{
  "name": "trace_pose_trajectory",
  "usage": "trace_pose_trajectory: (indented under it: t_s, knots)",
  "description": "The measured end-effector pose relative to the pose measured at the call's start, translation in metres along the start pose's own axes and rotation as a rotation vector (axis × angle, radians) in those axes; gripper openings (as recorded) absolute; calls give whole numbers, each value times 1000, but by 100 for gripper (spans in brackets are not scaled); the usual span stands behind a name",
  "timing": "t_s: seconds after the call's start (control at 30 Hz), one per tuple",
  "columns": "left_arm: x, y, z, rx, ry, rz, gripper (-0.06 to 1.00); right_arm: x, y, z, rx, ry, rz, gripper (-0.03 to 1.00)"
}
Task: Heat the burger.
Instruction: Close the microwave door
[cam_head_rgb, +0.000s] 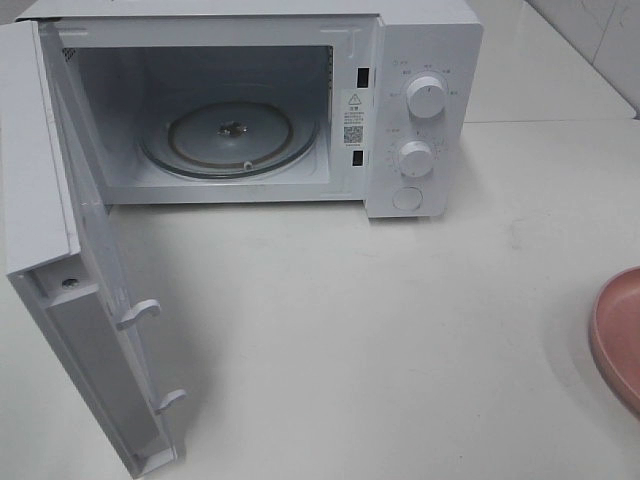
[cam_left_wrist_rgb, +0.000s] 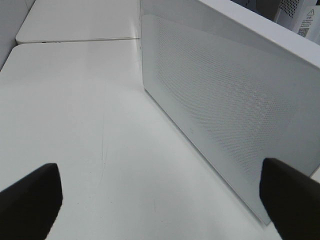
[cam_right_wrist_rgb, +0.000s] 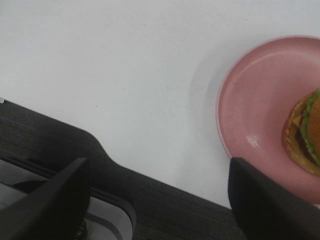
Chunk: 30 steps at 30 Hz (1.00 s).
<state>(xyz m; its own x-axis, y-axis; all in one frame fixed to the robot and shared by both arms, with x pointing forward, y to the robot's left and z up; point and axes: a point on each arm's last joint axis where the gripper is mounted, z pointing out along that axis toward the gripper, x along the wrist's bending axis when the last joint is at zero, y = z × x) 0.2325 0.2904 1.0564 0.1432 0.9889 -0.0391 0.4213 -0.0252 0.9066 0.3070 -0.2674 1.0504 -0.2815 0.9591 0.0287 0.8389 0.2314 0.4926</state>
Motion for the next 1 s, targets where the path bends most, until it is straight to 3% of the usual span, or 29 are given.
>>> trace_pose_trajectory:
  t_s: [0.37,0.77,1.0]
  knots:
    - [0,0,0,0,0,0,99,-13,-30,-13,-157,-46,129,73]
    - [0,0,0,0,0,0,99,-9,-67,-37,-459,-162,251,73]
    - [0,0,0,0,0,0,99,-7,-75,-40,-514,-190,267,73]
